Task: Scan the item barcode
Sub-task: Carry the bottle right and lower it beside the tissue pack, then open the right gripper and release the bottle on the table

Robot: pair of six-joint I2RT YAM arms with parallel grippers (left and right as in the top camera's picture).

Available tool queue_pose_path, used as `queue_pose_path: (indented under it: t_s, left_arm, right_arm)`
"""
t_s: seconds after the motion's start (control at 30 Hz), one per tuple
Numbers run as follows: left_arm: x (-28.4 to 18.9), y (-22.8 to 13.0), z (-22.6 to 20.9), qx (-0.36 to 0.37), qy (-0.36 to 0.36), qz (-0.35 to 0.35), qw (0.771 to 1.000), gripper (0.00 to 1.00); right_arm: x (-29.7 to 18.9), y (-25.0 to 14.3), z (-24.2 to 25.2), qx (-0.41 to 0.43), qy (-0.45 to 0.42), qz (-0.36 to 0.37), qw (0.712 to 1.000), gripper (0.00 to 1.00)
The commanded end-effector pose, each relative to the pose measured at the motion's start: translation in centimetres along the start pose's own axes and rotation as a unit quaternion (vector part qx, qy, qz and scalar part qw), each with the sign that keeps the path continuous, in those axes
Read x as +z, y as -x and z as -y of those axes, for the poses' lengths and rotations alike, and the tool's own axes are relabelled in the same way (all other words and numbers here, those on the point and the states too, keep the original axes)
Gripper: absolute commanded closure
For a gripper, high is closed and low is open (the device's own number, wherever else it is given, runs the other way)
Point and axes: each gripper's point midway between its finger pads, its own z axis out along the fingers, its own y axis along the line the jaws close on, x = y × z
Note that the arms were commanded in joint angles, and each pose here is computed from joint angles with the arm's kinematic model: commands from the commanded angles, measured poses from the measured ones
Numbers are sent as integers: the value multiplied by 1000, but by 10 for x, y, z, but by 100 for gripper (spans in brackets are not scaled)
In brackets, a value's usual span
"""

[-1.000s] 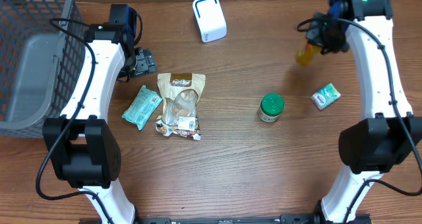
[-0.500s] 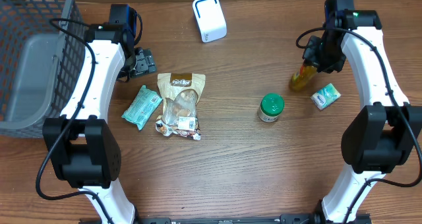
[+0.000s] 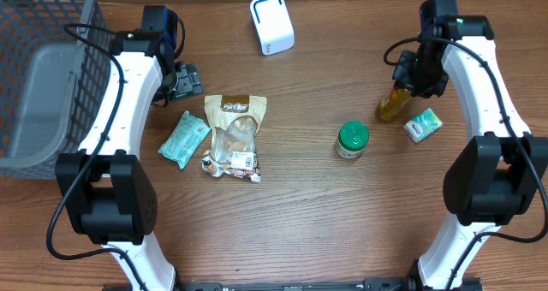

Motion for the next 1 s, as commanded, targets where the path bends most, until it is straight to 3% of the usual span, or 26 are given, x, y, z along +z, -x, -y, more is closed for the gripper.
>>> queue_pose_path:
  t_s: [0.0, 0.3, 0.97]
  left_arm:
    - [-2, 6, 0, 7, 4, 8, 1000, 0]
    - [-2, 6, 0, 7, 4, 8, 1000, 1]
    - [-2, 6, 0, 7, 4, 8, 1000, 0]
  right_arm:
    - [-3, 0, 13, 2, -34, 14, 999, 88]
    - [-6, -11, 46, 21, -122, 2, 992, 88]
    - [-2, 2, 24, 21, -64, 24, 997, 82]
